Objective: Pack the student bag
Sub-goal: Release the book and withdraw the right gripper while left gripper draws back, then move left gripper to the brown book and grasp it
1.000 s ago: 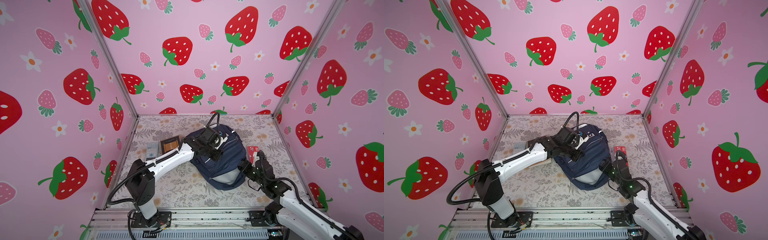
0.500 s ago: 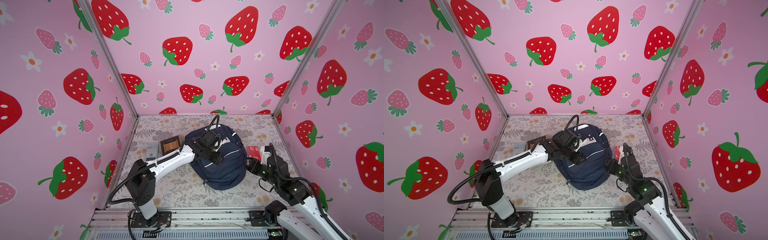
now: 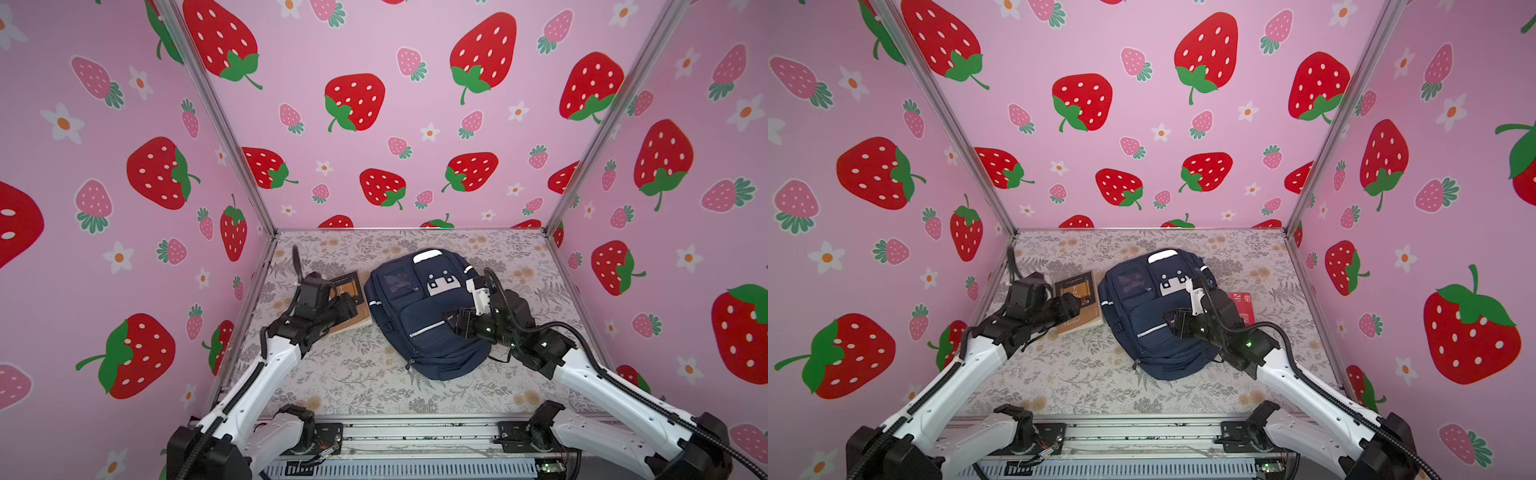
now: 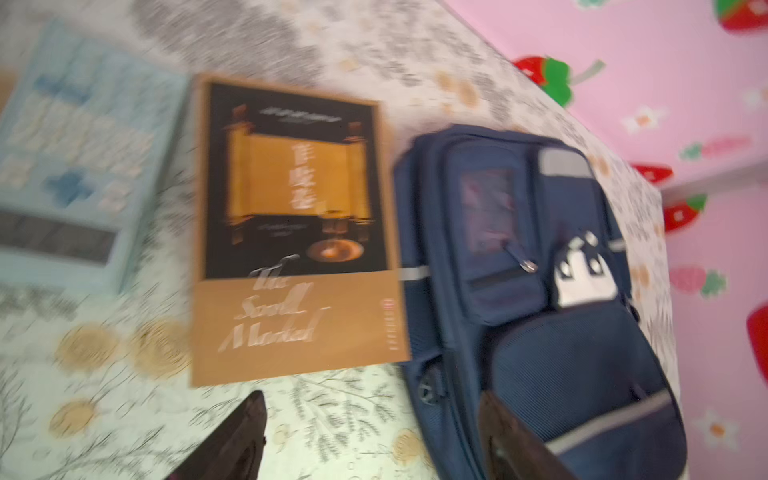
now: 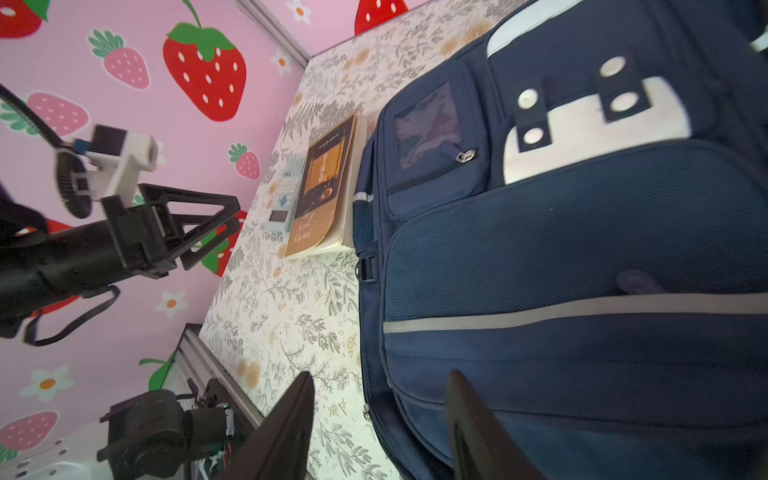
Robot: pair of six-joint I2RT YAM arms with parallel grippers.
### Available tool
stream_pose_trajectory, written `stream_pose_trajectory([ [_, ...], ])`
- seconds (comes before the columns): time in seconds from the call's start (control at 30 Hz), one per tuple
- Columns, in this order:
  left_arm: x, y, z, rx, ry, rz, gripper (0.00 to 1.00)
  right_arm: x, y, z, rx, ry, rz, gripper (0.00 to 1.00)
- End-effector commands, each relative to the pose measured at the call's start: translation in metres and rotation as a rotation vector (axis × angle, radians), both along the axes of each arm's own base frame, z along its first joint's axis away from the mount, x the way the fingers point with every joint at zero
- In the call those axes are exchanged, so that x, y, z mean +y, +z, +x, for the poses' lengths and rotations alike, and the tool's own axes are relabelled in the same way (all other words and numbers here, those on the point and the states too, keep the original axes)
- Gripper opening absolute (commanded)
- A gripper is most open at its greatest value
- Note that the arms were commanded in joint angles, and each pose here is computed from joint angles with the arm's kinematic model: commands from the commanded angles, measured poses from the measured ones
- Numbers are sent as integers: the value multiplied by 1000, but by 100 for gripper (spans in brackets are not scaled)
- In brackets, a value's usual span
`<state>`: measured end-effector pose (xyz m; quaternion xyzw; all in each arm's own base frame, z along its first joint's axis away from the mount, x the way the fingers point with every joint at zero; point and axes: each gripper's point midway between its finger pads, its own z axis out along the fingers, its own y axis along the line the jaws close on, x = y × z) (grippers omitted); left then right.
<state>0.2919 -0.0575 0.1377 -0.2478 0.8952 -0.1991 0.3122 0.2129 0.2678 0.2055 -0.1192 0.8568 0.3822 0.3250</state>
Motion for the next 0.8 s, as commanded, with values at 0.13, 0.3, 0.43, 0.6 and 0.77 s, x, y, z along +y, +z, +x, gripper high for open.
stream_pose_trajectory([
  [0.13,29,-34,10,-34,210,-487,86,22,-9,-10,-5,52,23,53],
  [0.3,31,-57,24,-68,256,-571,86,26,-11,-14,2,64,51,53],
  [0.43,34,-78,32,-53,300,-607,84,29,-9,-14,7,64,66,53],
  [0.6,37,-101,30,-29,350,-631,80,33,-5,-14,10,79,63,53],
  [0.77,35,-112,34,-25,351,-653,74,30,-2,-13,0,71,51,53],
])
